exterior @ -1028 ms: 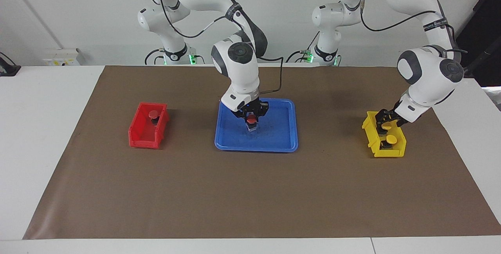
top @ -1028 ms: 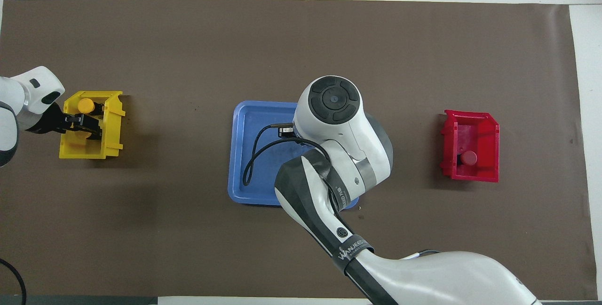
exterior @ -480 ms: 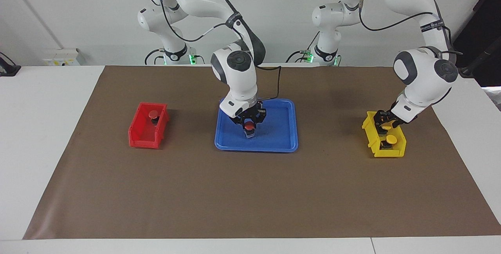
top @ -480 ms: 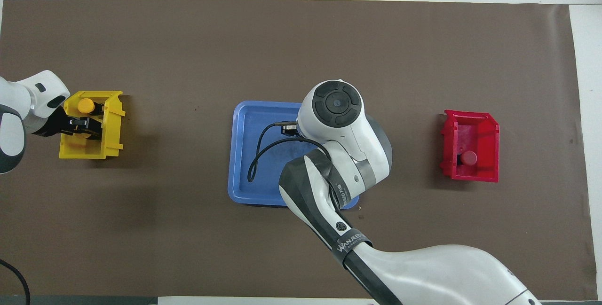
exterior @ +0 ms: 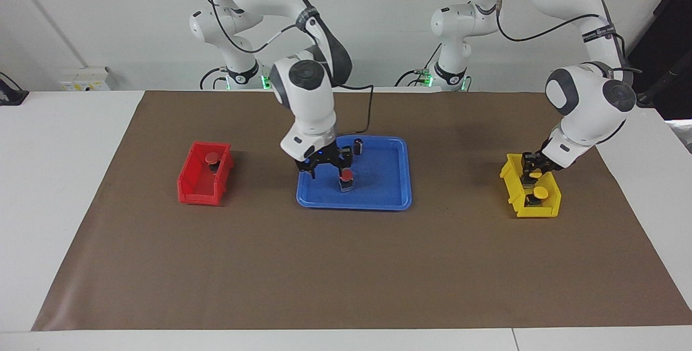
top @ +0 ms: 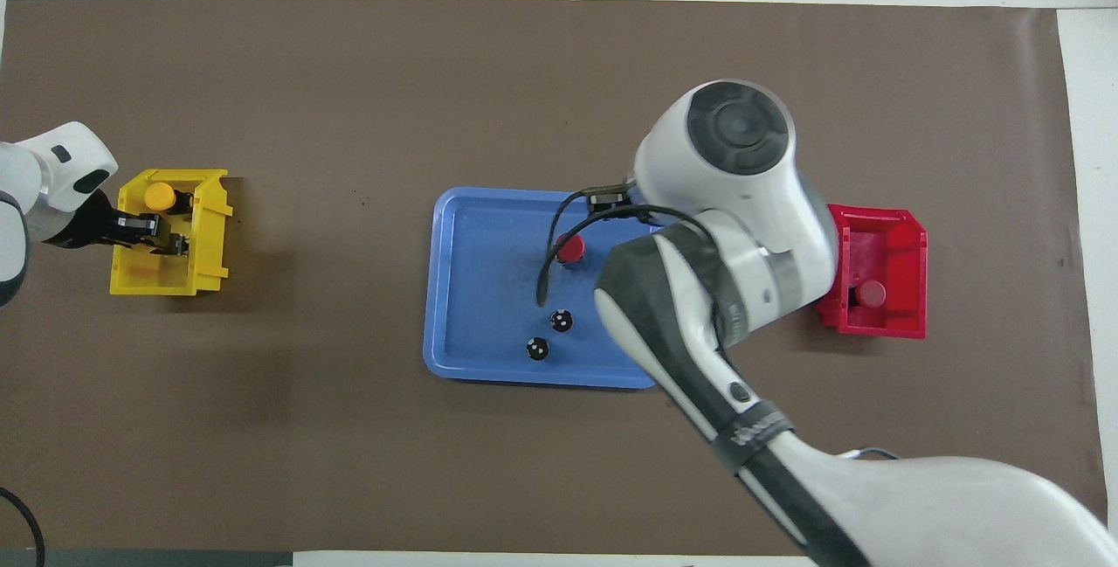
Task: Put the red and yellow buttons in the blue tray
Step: 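Place the red button in the blue tray while the left gripper grasps a yellow button, then place the yellow button in the tray while the right gripper grasps a red button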
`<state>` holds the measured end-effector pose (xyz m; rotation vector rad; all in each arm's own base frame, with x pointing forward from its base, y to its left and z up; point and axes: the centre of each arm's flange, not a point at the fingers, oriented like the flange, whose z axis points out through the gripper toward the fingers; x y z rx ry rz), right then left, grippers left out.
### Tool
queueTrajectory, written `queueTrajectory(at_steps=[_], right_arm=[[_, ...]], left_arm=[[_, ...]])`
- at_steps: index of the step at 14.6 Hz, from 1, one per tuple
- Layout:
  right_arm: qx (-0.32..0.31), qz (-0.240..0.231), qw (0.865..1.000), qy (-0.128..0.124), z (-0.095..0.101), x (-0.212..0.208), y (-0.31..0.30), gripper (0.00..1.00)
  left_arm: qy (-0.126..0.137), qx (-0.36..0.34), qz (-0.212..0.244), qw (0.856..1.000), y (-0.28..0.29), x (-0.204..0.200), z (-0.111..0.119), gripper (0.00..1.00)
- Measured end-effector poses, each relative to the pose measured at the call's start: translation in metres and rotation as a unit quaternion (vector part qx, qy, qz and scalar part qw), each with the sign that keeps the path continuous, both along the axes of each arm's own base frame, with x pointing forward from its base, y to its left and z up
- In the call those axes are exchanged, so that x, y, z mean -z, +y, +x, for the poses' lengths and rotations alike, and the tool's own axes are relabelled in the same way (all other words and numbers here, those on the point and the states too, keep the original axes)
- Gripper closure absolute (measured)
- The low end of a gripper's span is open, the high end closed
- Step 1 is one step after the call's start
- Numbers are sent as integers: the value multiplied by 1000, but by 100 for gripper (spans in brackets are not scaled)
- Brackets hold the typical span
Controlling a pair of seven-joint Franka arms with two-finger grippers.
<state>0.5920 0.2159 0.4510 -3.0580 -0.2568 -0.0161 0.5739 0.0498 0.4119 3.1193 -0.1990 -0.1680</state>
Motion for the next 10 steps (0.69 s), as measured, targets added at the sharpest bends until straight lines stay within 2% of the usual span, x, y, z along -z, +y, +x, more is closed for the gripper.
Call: queueTrajectory(at_steps=[1, 3, 5, 7, 8, 10], right_arm=[[-37, -1, 999, 13, 2, -19, -50, 21], [-126, 5, 992, 29, -5, -38, -117, 20], [-184, 12, 982, 33, -15, -35, -161, 20], [-165, 19, 985, 40, -32, -28, -207, 22], [-127, 20, 991, 41, -41, -26, -227, 22], [-12, 17, 999, 38, -54, -24, -247, 26]], left_arm=[[4, 2, -1, 1000, -3, -31, 3, 59], [-11, -5, 2, 1000, -27, -85, 7, 59], [-33, -19, 5, 999, -96, -100, 8, 59], [-41, -10, -5, 999, -189, -92, -1, 59], [-40, 2, -13, 999, -229, -86, -10, 59], [-40, 26, -28, 998, -289, -71, -28, 59]])
